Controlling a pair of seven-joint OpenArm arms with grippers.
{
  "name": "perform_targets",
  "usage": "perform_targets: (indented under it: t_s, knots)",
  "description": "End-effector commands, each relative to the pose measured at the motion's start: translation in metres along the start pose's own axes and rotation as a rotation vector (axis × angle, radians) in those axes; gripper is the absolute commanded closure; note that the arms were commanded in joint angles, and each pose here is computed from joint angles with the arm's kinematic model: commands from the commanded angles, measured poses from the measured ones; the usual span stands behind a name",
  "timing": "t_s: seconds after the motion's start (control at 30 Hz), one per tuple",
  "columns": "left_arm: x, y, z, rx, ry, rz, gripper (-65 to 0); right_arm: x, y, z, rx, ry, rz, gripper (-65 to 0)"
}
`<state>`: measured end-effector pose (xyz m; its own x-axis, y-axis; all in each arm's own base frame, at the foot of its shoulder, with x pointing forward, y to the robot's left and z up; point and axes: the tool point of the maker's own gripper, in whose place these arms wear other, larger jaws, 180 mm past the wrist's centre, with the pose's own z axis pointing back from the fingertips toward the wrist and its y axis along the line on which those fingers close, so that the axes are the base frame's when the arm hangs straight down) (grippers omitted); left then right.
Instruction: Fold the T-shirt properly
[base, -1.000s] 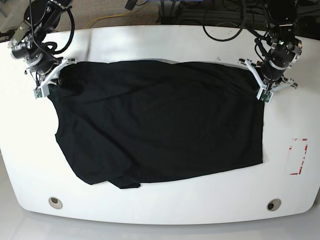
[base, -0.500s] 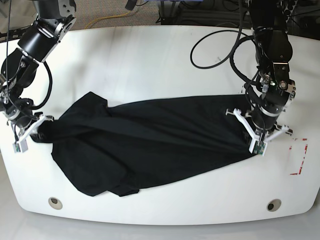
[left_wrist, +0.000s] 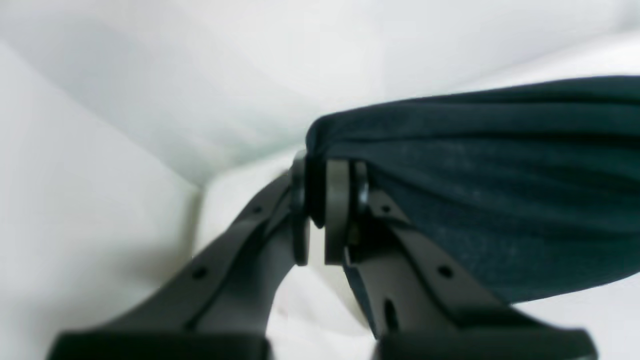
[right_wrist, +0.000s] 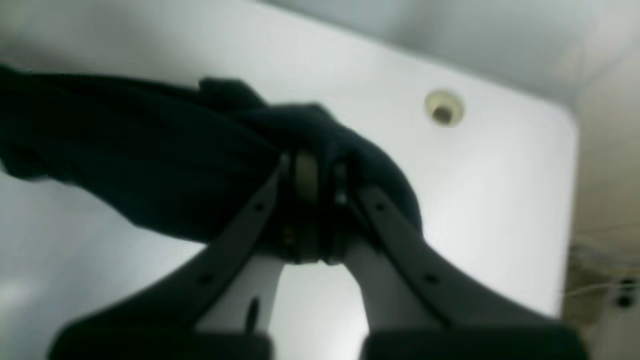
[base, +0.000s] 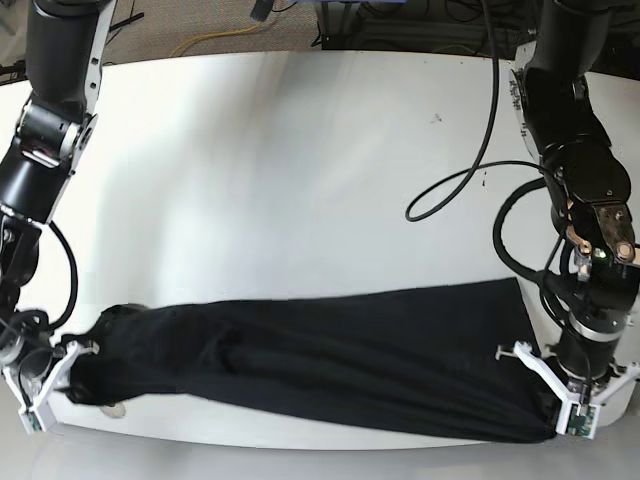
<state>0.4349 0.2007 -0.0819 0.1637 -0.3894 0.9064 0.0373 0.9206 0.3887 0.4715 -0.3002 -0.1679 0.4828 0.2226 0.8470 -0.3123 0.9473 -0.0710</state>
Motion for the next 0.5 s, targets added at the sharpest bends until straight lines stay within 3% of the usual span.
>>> perform_targets:
  t_s: [0.0, 0.27, 0.47]
  knots:
    - [0.055, 0.047, 0.011, 0.114, -0.139, -0.005, -0.1, 0.071, -0.018, 0.024, -0.049, -0.111, 0.083, 0.0]
    - [0.126, 0.116, 0.043, 0.276, -0.278, -0.045, -0.3, 0.163, -0.024, 0.071, -0.134, -0.167, 0.262, 0.0]
    - [0.119, 0.109, 0.041, 0.250, -0.253, -0.131, -0.3, 0.171, -0.021, 0.081, -0.149, -0.166, 0.308, 0.0]
